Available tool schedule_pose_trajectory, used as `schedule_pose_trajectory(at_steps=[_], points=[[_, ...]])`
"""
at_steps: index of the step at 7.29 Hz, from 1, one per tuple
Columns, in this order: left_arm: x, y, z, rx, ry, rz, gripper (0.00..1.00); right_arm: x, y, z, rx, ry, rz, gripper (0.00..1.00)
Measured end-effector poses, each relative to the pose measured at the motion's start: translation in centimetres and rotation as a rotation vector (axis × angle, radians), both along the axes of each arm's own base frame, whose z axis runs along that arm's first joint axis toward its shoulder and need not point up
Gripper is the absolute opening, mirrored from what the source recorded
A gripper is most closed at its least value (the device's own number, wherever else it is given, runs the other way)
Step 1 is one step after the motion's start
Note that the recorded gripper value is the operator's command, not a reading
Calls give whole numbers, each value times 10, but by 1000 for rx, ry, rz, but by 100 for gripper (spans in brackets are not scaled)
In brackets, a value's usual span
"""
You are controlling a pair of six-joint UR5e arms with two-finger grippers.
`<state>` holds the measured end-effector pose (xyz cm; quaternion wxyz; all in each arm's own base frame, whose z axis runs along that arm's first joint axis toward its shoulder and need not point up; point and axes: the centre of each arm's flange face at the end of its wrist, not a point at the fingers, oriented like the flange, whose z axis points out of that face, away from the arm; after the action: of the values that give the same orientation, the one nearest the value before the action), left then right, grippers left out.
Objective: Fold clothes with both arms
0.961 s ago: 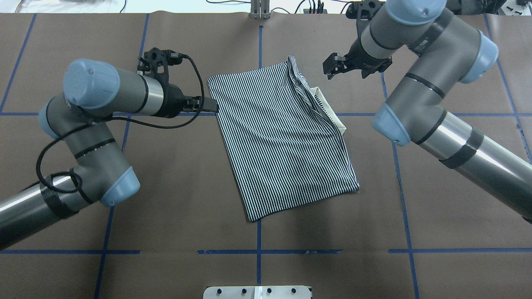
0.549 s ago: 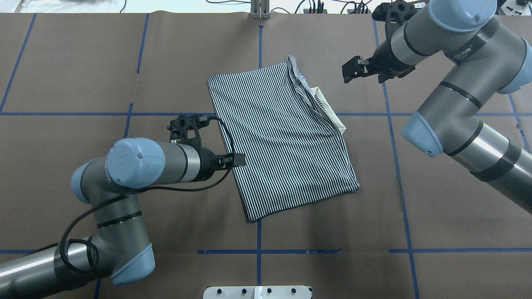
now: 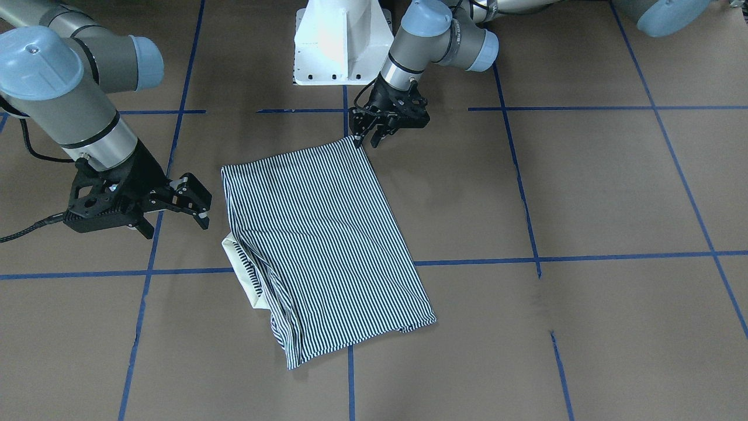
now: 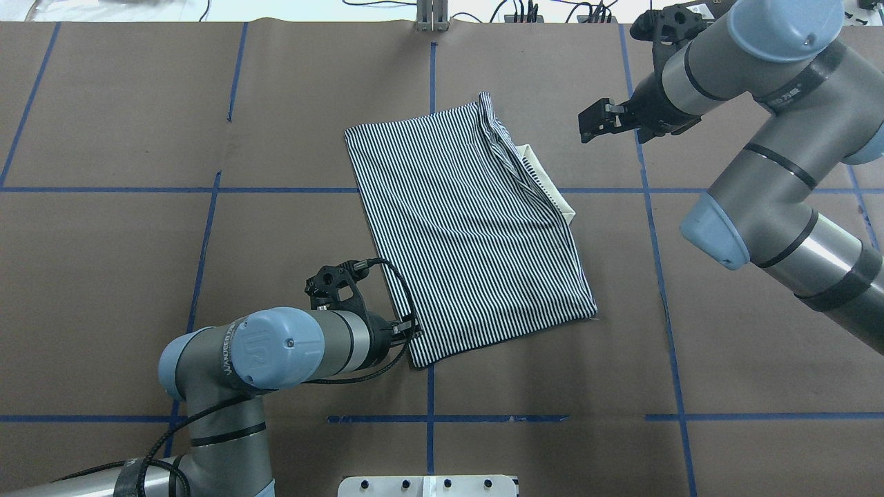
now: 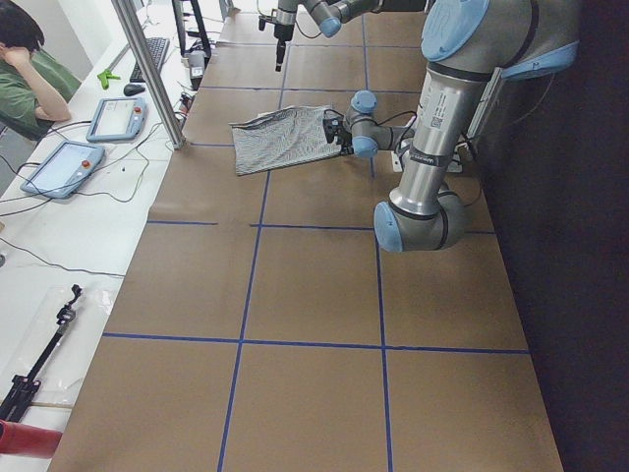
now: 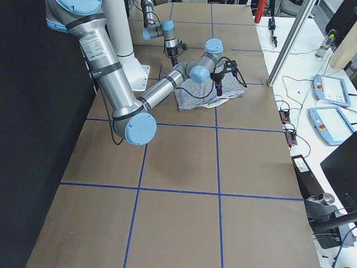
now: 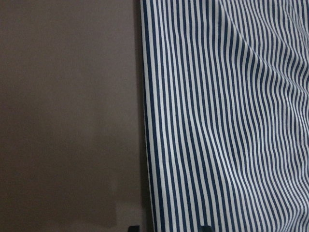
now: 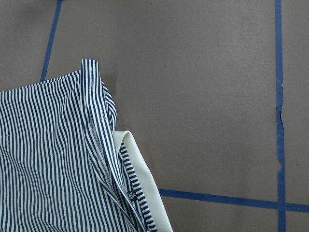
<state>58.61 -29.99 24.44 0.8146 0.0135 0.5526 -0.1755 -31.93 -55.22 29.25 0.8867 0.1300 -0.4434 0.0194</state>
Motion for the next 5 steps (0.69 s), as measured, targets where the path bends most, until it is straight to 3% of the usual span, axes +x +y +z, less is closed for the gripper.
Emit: schedule_pose_trajectory(at_steps=[5], points=[[14, 3, -7, -15, 3, -1, 48, 4, 6, -7, -5, -16, 16, 100]])
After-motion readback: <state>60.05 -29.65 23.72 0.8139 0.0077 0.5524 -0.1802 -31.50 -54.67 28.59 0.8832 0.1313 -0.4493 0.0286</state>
